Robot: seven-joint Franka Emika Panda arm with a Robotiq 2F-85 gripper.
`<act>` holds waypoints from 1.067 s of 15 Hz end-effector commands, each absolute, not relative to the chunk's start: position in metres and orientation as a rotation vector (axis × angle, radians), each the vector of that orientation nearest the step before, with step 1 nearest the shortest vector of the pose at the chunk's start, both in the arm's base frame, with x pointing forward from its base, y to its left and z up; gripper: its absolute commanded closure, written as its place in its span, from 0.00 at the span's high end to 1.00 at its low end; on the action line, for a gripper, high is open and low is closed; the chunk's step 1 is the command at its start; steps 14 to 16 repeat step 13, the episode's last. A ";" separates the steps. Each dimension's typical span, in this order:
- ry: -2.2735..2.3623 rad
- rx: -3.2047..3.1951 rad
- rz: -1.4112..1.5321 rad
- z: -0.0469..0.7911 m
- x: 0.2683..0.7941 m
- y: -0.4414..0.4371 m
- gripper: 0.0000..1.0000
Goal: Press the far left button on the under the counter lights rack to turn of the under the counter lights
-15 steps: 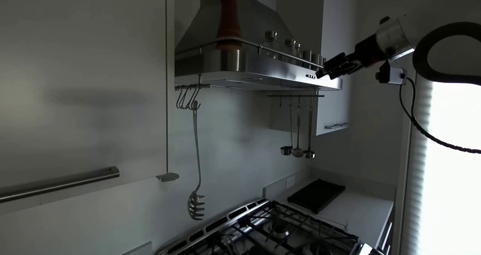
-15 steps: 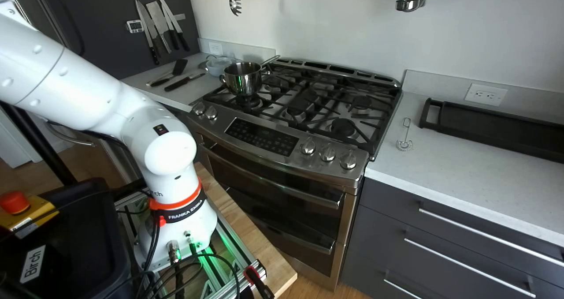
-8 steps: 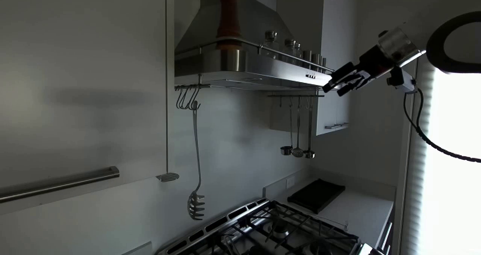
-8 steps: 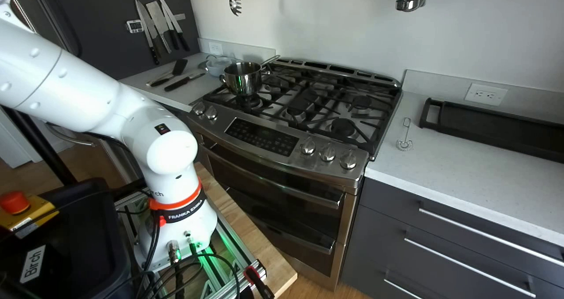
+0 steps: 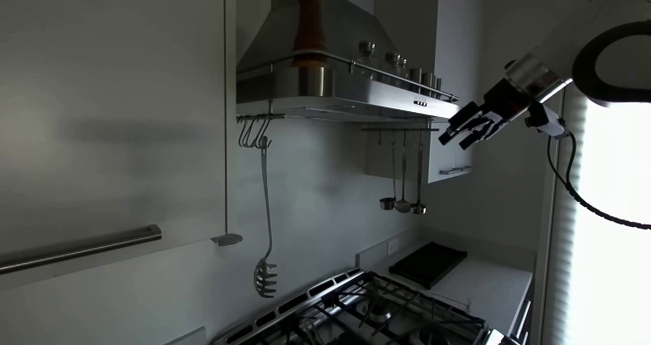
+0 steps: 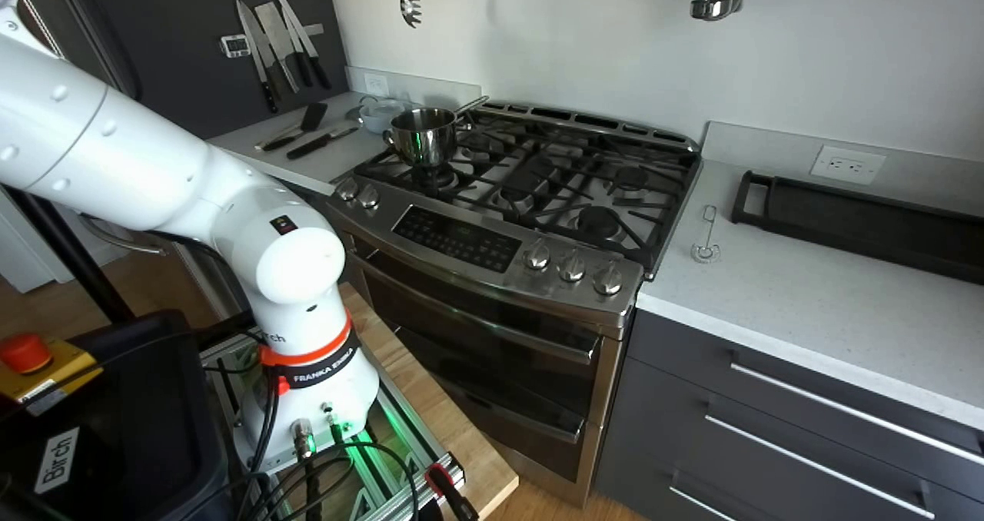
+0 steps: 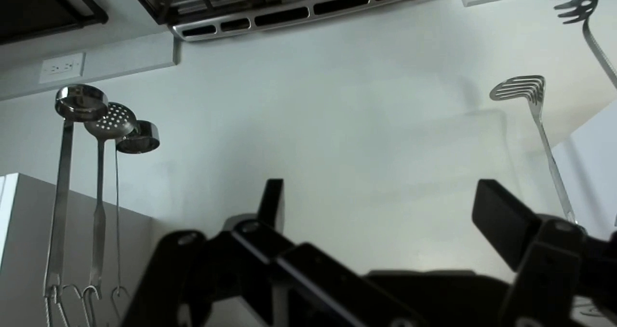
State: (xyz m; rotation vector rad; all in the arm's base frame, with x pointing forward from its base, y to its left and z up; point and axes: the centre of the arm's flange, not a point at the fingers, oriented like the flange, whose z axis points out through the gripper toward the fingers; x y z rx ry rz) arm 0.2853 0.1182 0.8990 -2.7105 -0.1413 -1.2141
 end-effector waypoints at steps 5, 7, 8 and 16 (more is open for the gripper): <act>-0.057 -2.804 -1.030 0.894 0.256 0.096 1.00; -0.065 -2.835 -0.980 0.890 0.253 0.095 1.00; -0.091 -2.819 -1.037 0.892 0.260 0.099 1.00; -0.089 -2.831 -1.016 0.890 0.259 0.098 1.00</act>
